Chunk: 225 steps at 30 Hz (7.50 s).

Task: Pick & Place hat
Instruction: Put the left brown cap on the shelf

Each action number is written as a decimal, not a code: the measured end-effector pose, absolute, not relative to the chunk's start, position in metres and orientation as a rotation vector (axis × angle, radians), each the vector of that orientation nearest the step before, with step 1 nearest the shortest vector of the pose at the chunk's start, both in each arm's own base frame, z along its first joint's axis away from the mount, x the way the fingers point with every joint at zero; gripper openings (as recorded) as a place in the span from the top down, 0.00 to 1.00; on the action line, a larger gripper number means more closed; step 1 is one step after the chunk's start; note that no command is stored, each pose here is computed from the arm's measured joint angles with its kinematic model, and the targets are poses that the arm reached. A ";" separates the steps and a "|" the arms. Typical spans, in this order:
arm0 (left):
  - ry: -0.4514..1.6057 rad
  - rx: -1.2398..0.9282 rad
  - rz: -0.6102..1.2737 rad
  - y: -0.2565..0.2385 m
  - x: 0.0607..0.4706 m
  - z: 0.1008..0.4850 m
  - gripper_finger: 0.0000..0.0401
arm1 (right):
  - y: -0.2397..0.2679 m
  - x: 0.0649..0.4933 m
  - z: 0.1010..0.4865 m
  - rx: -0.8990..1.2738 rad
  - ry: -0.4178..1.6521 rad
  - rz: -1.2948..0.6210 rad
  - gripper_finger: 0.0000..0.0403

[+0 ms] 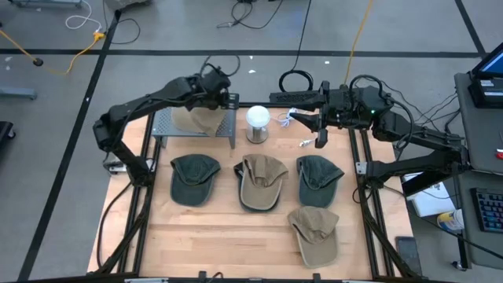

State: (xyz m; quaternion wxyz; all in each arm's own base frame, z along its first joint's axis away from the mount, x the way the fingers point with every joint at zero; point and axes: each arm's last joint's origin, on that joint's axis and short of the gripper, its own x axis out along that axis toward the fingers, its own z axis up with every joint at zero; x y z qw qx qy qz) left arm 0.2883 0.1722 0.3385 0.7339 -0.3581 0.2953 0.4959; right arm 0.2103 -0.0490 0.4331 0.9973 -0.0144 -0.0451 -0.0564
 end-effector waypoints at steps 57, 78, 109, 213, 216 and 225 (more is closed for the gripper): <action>0.710 -0.489 1.092 0.115 0.295 0.422 0.63 | -0.046 0.210 0.438 -0.095 -0.137 -0.010 0.71; 0.859 -0.450 1.249 0.136 0.343 0.360 0.55 | -0.046 0.210 0.438 -0.083 -0.141 -0.008 0.71; 1.030 -0.173 1.333 0.137 0.361 0.325 0.53 | -0.040 0.211 0.438 -0.242 -0.147 0.053 0.71; 1.475 -0.065 1.284 0.146 0.342 0.260 0.91 | -0.040 0.211 0.436 -0.197 -0.120 0.054 0.71; 1.492 -0.052 1.258 0.144 0.343 0.260 0.91 | -0.040 0.211 0.436 -0.199 -0.120 0.054 0.71; 1.491 -0.052 1.267 0.149 0.339 0.263 0.91 | -0.040 0.211 0.435 -0.178 -0.116 0.056 0.71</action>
